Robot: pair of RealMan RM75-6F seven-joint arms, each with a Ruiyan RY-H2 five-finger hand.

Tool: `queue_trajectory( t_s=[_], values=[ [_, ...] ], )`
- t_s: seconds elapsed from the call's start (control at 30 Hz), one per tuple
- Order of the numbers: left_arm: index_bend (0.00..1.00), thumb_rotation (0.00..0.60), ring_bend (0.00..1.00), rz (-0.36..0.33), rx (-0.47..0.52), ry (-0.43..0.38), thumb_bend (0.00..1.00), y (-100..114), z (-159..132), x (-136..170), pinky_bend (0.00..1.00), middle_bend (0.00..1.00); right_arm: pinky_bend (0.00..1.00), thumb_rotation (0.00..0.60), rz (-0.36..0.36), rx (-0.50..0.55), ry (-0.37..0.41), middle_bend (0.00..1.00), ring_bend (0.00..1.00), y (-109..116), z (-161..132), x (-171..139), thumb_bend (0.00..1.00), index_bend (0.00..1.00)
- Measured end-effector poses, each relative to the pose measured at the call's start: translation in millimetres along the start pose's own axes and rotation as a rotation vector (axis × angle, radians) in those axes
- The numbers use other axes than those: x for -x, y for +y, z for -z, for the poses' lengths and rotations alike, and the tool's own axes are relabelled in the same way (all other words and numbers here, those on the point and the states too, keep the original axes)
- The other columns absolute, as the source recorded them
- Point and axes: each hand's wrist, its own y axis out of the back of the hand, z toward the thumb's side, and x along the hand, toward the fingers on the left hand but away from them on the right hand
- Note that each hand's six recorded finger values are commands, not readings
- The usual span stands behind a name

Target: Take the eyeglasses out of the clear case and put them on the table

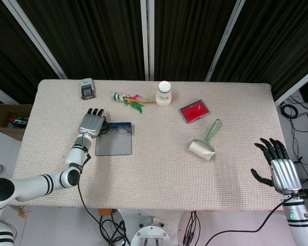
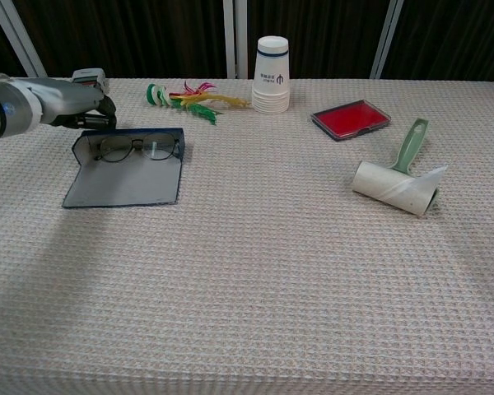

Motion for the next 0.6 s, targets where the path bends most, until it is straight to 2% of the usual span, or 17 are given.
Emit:
queue_trajectory(
  t_s=[0.13,0.2,0.3,0.37,0.43,0.6],
  values=[
    [0.37,0.0,0.04,0.032,0.045,-0.003,0.63,-7.1,2.5,17.1,0.07,0.05,0.07,0.6,0.0,-0.002,0.003,0.12,0.0,0.2,-0.9,0.3,0.18,0.19],
    [0.34,0.0,0.04,0.034,0.078,-0.013,0.59,-7.0,0.5,21.8,0.07,0.05,0.07,0.6,0.0,-0.002,0.002,0.12,0.0,0.4,-0.6,-0.1,0.18,0.19],
    [0.27,0.0,0.04,-0.002,0.115,-0.031,0.45,-0.7,-2.4,23.7,0.07,0.05,0.07,0.6,0.0,-0.003,-0.002,0.12,0.0,0.6,0.0,-0.6,0.18,0.19],
    [0.27,0.004,0.04,-0.041,0.131,-0.054,0.43,5.3,-6.7,23.7,0.07,0.05,0.07,0.6,0.001,-0.004,-0.004,0.12,0.0,1.0,0.4,-1.0,0.18,0.19],
    [0.27,0.035,0.04,-0.079,0.145,-0.079,0.41,10.4,-12.5,22.4,0.07,0.05,0.07,0.6,0.002,-0.003,-0.007,0.12,0.0,1.4,1.0,-1.4,0.18,0.19],
    [0.32,0.202,0.04,-0.108,0.172,-0.086,0.41,10.0,-19.5,13.9,0.07,0.05,0.07,0.6,0.0,-0.002,-0.014,0.12,0.0,0.9,2.6,-1.8,0.18,0.19]
  ],
)
